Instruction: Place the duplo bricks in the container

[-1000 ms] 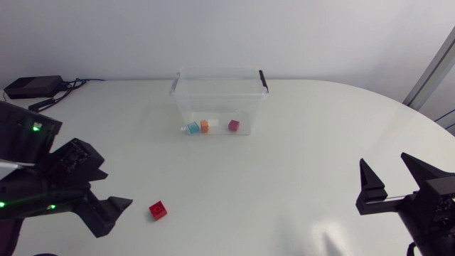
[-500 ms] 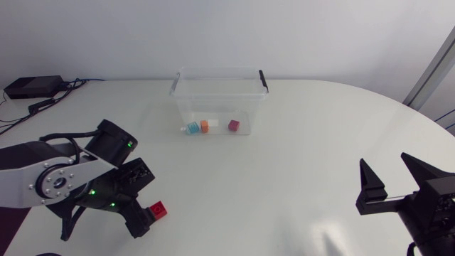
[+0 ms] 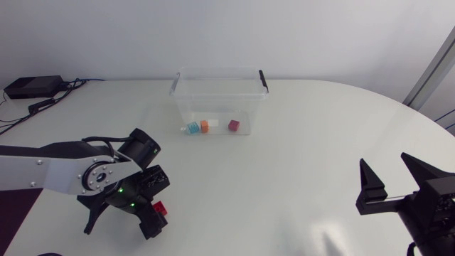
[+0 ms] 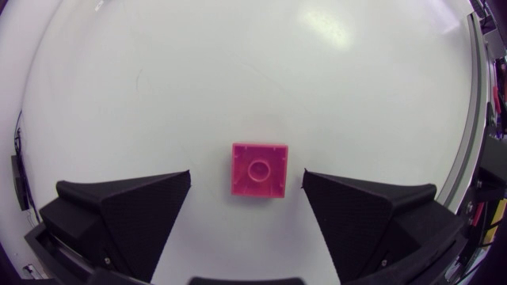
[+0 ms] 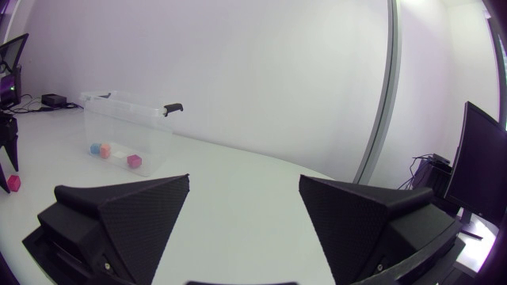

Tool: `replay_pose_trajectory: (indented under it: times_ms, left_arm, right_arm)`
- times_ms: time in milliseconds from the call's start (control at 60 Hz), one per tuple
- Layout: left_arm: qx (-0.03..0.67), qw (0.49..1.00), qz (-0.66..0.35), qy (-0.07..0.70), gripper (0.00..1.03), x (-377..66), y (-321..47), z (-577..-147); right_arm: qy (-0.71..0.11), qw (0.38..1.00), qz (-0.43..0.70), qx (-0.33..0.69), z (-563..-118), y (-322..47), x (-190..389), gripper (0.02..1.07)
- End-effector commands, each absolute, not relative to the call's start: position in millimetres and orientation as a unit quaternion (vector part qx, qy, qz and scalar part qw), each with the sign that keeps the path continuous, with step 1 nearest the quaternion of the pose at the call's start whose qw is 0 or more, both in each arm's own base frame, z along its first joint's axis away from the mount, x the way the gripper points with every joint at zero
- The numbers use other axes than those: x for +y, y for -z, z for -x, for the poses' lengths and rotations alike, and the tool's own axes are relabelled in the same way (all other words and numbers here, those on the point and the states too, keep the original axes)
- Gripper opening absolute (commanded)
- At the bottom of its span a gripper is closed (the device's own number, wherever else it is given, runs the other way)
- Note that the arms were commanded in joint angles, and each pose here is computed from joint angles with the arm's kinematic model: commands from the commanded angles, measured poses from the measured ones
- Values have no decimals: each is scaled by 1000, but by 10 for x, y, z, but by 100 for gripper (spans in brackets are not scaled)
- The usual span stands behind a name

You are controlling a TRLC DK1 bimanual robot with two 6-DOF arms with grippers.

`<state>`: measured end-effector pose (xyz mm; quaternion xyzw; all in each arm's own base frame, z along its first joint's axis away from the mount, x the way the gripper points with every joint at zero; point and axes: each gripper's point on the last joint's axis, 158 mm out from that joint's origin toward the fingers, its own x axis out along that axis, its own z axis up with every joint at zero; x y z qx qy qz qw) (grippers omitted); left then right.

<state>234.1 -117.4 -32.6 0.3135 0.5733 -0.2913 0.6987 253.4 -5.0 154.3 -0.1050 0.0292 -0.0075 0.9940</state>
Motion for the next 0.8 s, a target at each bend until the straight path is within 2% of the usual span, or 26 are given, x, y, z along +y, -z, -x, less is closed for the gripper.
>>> replay_pose_trajectory:
  times_ms: [0, 100, 217, 250, 333, 350, 633, 783]
  left_arm:
    - [575, 694, -316, 297, 99, -1229, 357, -2423]
    - [581, 685, -320, 301, 98, -1266, 411, -2379]
    - [580, 684, -322, 303, 84, -1285, 411, -2378]
    - [578, 688, -316, 305, 74, -1300, 393, -2395]
    - [575, 702, -293, 301, 39, -1323, 330, -2478]
    - [576, 704, -288, 299, 36, -1317, 322, -2495]
    - [579, 699, -286, 308, 25, -1309, 346, -2391]
    - [544, 727, -283, 309, 25, -1370, 122, -2488]
  right_arm:
    - [5, 993, 111, 31, -2540, -1483, -47, 102]
    - [5, 993, 111, 31, -2540, -1483, -47, 102]
    - [5, 993, 111, 31, -2540, -1483, -47, 102]
    - [5, 993, 111, 32, -2540, -1479, -47, 102]
    - [5, 993, 111, 32, -2540, -1479, -47, 102]
    - [5, 993, 111, 31, -2540, -1483, -47, 102]
    - [5, 993, 111, 31, -2540, -1483, -47, 102]
    - [5, 993, 111, 31, -2540, -1483, -47, 102]
